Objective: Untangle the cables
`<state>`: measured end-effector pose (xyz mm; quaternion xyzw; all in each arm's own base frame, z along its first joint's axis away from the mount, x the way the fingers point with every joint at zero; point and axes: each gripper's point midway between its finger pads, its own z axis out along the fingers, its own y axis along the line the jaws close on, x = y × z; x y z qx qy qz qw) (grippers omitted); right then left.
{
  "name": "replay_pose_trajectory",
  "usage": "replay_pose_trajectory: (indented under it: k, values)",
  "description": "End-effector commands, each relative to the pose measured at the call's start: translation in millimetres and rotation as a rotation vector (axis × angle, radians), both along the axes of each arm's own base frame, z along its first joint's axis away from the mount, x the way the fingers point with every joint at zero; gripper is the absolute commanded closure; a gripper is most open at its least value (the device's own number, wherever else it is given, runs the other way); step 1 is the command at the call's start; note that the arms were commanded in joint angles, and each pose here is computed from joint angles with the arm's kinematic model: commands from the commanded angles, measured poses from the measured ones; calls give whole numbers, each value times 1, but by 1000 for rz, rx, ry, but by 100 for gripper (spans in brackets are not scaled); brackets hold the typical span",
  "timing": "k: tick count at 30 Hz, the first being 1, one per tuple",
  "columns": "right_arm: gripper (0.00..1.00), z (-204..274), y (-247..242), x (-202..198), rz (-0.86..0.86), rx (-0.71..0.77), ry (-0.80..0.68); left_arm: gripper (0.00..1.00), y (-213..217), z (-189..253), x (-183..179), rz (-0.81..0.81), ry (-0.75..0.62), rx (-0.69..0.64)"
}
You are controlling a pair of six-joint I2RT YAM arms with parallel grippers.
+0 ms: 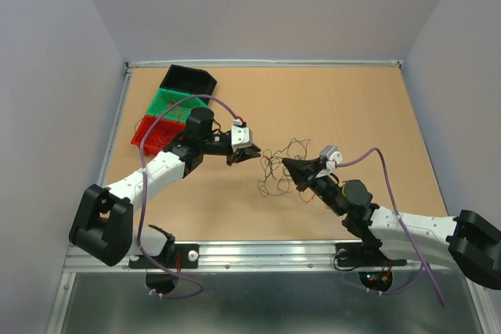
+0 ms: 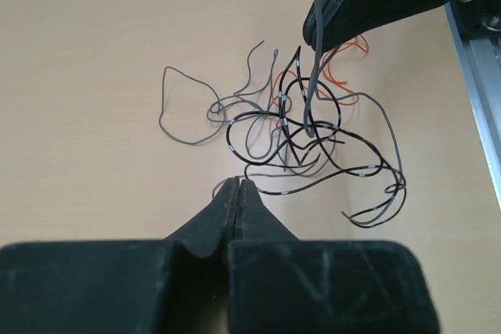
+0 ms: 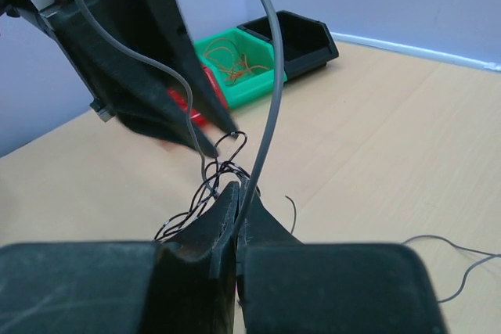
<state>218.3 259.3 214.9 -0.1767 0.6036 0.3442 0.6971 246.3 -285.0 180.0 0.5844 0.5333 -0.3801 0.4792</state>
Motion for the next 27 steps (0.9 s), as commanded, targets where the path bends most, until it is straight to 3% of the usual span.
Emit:
replay_pose_trajectory:
  k: [1,4,7,13,27]
  values:
    - [99,-5,-9,-3,-19,12,7,52,-7,19,2,-33,-34,-24]
    - [99,-3,-11,-4,-22,14,0,31,-7,16,2,-54,-4,-8]
    - [99,-4,-12,-3,-26,3,0,21,-6,9,-5,-104,-23,13]
    - [99,2,-10,-5,-11,10,-4,16,-8,12,-22,-127,-113,0]
    - [99,25,13,-10,85,-2,-32,16,-22,2,-32,-173,-65,16]
